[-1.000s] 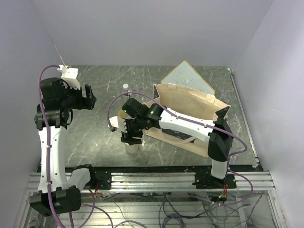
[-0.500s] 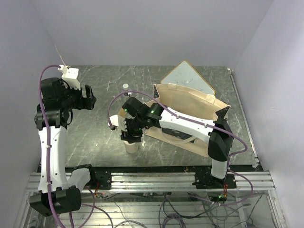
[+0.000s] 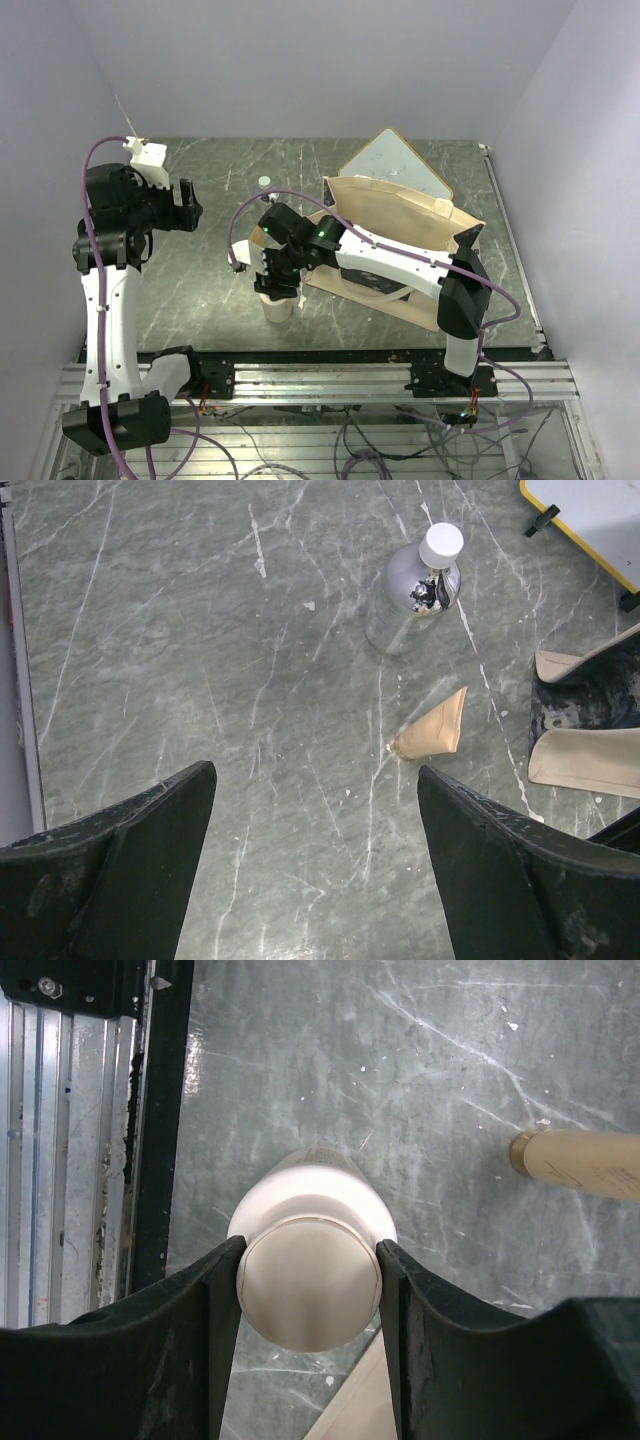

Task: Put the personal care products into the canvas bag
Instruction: Pick up the care product from the center of the board.

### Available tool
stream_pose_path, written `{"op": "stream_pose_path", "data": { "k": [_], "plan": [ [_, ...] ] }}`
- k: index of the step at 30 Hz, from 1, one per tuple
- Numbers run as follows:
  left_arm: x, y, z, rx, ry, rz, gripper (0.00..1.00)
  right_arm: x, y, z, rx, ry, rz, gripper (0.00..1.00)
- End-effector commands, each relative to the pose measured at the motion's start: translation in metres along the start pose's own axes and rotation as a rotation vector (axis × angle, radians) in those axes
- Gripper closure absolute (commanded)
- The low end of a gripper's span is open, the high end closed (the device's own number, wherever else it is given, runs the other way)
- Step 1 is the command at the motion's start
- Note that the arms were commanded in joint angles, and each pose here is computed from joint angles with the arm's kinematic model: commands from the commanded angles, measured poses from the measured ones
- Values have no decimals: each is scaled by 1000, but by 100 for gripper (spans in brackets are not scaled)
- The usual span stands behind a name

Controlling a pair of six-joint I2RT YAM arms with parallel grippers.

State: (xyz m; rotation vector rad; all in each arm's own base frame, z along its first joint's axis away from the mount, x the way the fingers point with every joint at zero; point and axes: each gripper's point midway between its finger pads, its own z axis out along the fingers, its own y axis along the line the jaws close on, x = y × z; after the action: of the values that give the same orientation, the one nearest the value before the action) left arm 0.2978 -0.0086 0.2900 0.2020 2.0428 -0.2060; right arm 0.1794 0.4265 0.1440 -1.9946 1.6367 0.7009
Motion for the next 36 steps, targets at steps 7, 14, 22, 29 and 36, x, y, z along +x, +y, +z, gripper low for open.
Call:
{"op": "stream_pose_path", "data": {
  "k": [7, 14, 22, 29, 36],
  "plan": [
    [-11, 0, -6, -3, -42, 32, 7, 4, -1, 6, -19, -15, 7, 60],
    [-12, 1, -7, -6, -39, 40, 2, -10, 0, -6, -29, -52, -12, 92],
    [-16, 3, -9, -12, -15, 56, 1, -49, 3, -53, -7, -148, -103, 100],
    [-22, -4, -10, 25, -65, 71, 6, -80, 13, -108, 12, -210, -175, 100],
    [-27, -13, -4, 79, -61, 77, 7, -115, 11, -170, 125, -278, -212, 100]
  ]
}}
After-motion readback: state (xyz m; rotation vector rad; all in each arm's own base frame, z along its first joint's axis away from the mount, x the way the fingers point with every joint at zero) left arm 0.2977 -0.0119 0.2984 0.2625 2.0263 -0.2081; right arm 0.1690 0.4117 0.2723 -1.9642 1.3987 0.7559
